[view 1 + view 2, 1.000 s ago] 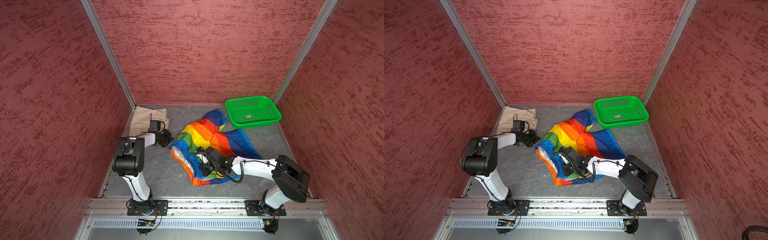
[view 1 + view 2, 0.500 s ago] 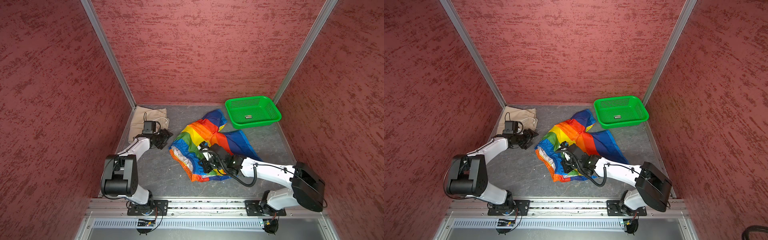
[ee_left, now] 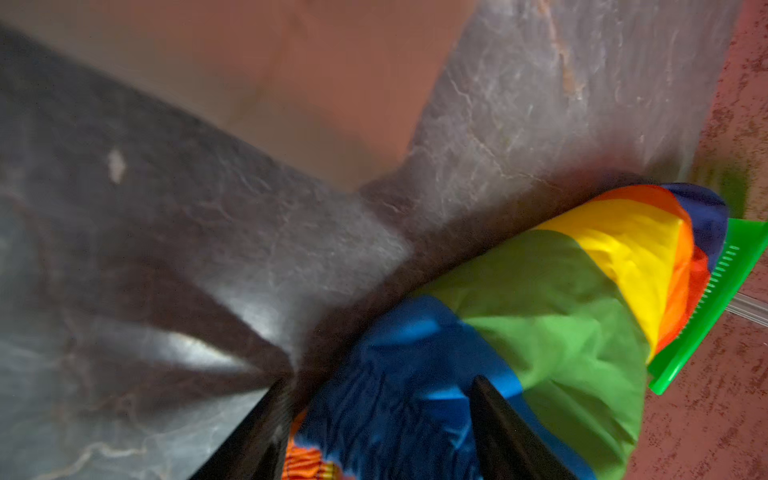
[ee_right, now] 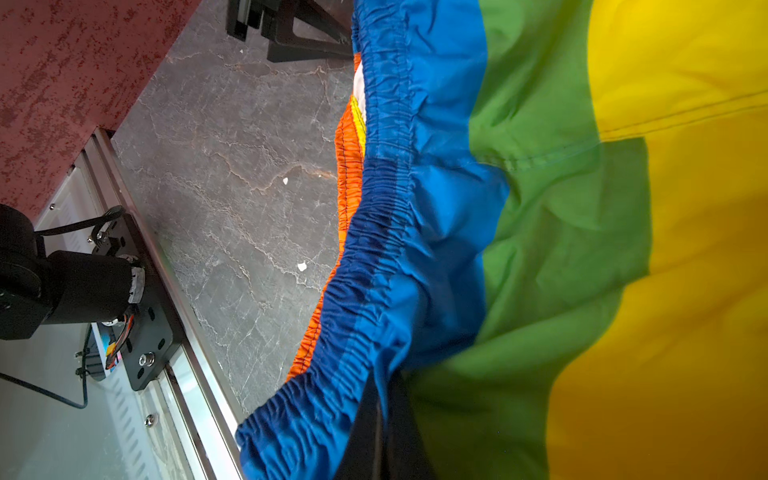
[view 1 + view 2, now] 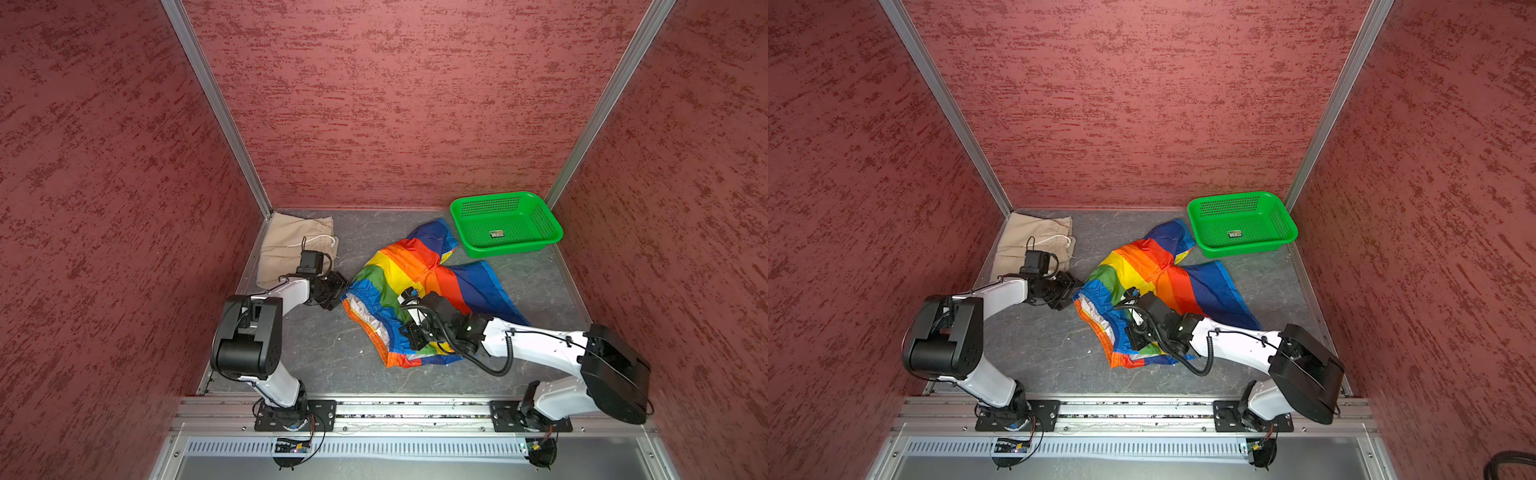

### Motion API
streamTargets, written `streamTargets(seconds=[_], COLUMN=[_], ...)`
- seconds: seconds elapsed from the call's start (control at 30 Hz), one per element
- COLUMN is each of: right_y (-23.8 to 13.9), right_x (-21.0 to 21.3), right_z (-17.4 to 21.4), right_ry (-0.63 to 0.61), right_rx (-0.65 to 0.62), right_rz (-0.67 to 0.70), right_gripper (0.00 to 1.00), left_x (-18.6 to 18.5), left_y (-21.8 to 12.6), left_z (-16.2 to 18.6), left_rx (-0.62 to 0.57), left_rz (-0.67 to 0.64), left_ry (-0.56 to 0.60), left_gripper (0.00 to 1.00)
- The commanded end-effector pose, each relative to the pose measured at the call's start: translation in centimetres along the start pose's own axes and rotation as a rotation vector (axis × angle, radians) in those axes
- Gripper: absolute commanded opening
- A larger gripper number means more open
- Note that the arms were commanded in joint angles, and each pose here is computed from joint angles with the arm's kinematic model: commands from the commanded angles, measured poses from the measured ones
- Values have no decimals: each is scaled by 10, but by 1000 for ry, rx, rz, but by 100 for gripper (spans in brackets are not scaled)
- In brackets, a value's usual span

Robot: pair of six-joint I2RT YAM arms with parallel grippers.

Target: Fold and stack the shorts

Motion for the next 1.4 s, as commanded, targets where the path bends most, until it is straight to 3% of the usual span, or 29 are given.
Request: streamTargets(seconds=[0.0, 0.1, 0.17, 0.23, 0.33, 0.6, 0.97, 1.07, 1.13, 1.27, 1.37], right_y=[-10, -8, -6, -5, -3, 11, 17, 15, 13, 10, 9], right_x=[7, 5, 4, 3, 2, 7, 6, 7, 10, 17, 24], right_z=[-4, -2, -2, -3, -5, -17, -15, -14, -14, -10, -8], right_ry=[-1, 3, 5, 1, 1, 0, 22, 24, 19, 11, 10], right_rx=[-43, -34, -35, -42, -54, -65, -63, -61, -56, -15, 23], right_rz=[-24, -22, -11, -4, 9, 7, -9, -16, -34, -100, -151], right_gripper=[0, 0, 0, 0, 0, 0, 0, 0, 0, 0, 0], left_x=[-2, -6, -11, -11, -3, 0, -27, -26, -22, -20, -29], left_y=[10, 16, 15, 9, -6, -39, -12, 2, 10, 18, 17], left_z=[-14, -19, -18, -14, -9, 9, 3, 0, -4, -20, -34], left_rx=[-43, -26, -7, 0, -3, -34, -14, -12, -14, -37, -71], left_rz=[5, 22, 43, 24, 10, 50, 124, 112, 98, 74, 71], left_ry=[-4, -20, -18, -5, -10, -14, -3, -7, -15, -12, 11], left_gripper=[51, 47, 55, 71, 79, 81, 76, 69, 58, 23, 3])
Point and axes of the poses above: each gripper's point midway between its finger pads, its own y axis out along the fingers, its own x axis along the line the jaws close on, z = x × y, the point moved 7 cm from there along -y, back along the fingers, and after that the axes turned 10 degrees about y, right-handed, at the moved point
